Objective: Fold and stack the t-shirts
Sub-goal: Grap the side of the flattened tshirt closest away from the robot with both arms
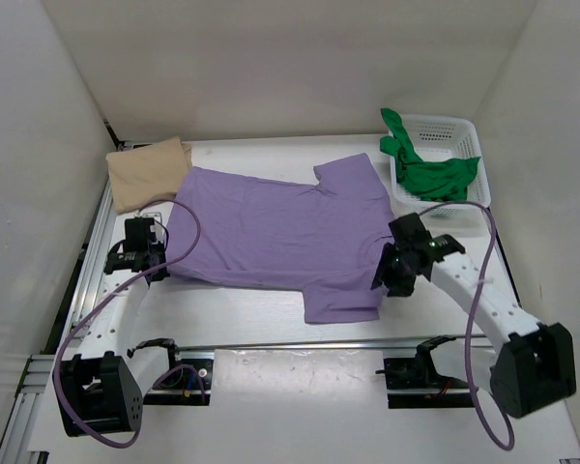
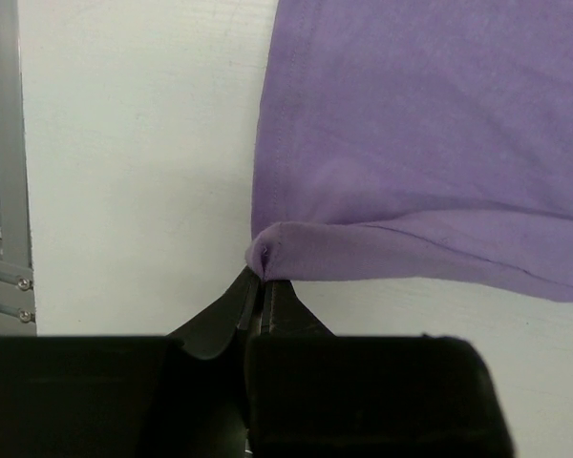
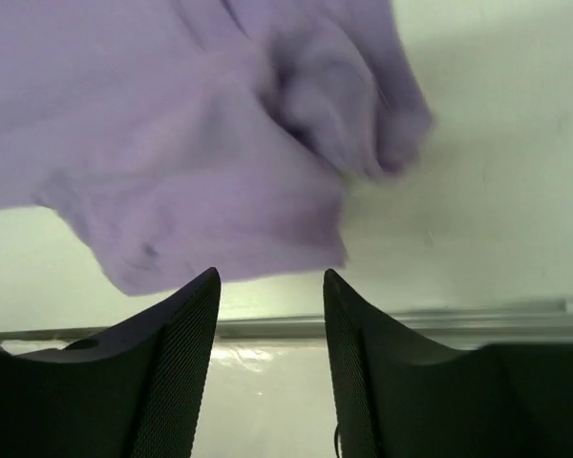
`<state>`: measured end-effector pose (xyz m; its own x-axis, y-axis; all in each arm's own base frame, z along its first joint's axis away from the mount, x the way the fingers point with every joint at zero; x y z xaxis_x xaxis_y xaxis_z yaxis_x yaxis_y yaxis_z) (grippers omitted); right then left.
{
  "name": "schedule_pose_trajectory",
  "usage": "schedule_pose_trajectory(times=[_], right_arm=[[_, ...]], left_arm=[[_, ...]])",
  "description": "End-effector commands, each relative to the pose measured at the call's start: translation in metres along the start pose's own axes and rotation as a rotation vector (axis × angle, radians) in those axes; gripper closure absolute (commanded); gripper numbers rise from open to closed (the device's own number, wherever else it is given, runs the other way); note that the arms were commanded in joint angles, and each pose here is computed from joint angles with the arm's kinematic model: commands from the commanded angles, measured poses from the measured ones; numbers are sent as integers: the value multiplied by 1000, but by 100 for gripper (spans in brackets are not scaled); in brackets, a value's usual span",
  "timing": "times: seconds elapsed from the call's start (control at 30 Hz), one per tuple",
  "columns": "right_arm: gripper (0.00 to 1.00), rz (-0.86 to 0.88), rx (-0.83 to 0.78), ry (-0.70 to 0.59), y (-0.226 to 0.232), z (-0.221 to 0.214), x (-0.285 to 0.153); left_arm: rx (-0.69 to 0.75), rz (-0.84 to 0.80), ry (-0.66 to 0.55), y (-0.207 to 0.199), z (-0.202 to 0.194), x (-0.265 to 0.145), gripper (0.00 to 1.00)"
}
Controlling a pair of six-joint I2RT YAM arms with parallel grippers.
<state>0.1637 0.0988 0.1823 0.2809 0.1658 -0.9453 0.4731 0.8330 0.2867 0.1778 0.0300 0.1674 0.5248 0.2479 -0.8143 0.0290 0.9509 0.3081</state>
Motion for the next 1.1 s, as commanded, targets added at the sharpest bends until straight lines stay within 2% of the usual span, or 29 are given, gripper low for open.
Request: schedule_pose_trajectory(times=[0.0, 0.07, 0.27, 0.53, 0.8, 0.97, 1.07], right_arm=[[49, -5, 87, 3, -19, -20, 7], [54, 6, 88, 45, -24, -27, 19], [56, 19, 95, 115, -19, -28, 40], [57, -81, 87, 172, -28, -35, 64], [54, -115, 35, 75, -39, -43, 44], [54, -156, 47, 100, -53, -54, 48], [54, -119, 47, 79, -51, -52, 54]], left_arm=[[-9, -18, -32, 1, 3, -6, 90], [-9, -18, -32, 1, 3, -6, 90], [-10, -8, -32, 3, 7, -8, 90], [-12, 3, -39, 5, 8, -11, 90], [-10, 1, -30, 5, 7, -12, 90], [-10, 1, -30, 5, 7, -12, 90], [-10, 1, -30, 5, 7, -12, 90]])
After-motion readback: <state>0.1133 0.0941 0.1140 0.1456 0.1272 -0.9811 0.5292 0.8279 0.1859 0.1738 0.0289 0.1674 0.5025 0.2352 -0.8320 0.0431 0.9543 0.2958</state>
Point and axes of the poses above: each gripper's point midway between its finger pads, its own x axis out along the fingers, its own y axis along the line the jaws close on, z = x × y, the point moved 10 cm from there along -x, back along the fingers, and after that the axes turned 15 degrees about x, right-handed, at the moved point
